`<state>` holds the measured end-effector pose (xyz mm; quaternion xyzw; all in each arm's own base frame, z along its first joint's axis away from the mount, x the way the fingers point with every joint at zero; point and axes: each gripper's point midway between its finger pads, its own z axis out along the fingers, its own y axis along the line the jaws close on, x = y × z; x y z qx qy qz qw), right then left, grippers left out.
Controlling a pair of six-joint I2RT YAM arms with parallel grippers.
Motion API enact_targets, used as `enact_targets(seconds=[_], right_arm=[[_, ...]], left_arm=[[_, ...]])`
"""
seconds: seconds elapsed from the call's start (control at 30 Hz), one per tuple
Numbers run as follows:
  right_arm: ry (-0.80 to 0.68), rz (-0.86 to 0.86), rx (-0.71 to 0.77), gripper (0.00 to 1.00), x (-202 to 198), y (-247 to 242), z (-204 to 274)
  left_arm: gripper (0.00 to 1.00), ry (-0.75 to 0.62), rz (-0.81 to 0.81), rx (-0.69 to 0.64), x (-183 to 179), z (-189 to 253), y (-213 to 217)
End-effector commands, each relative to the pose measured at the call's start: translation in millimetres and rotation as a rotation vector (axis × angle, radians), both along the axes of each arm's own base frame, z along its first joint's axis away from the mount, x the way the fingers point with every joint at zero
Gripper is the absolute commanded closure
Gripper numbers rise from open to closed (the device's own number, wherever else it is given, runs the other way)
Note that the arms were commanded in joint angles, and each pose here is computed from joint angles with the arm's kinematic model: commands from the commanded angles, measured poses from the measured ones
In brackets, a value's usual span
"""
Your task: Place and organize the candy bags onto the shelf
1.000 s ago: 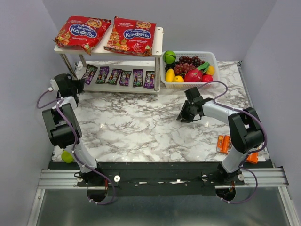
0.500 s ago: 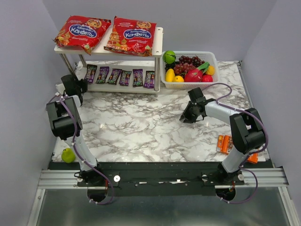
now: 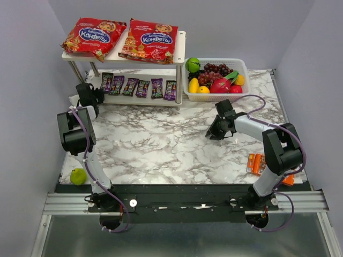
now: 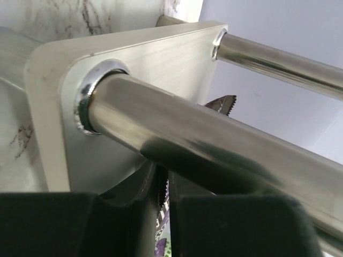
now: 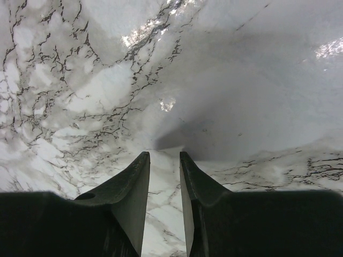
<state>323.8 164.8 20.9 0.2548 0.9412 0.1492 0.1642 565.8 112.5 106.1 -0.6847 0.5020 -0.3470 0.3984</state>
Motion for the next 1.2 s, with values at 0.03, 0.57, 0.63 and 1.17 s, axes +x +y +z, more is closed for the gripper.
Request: enact_targets(seconds=[0.03, 0.57, 0.63, 1.17], right_arm=[[0.03, -0.02, -0.055, 0.62, -10.5, -16.1, -6.7], [0.033, -0.011, -0.056, 0.63, -15.3, -19.9, -7.1], [0.028, -0.01, -0.051, 0.62, -16.2, -19.7, -5.3], [-0.154, 0.159, -0.011, 0.22, -46.8, -23.6, 64.0]], left_arm=[[0.76, 0.016, 0.043, 0.009, -0.8, -2.0, 9.6], [0.41, 0.066, 0.056, 0.05, -26.2, 1.1, 9.9], [0.33, 0.076, 0.058, 0.065, -34.5, 6.7, 9.1], [0.01, 0.387, -0.268, 0.407, -164.1, 44.8, -31.0]])
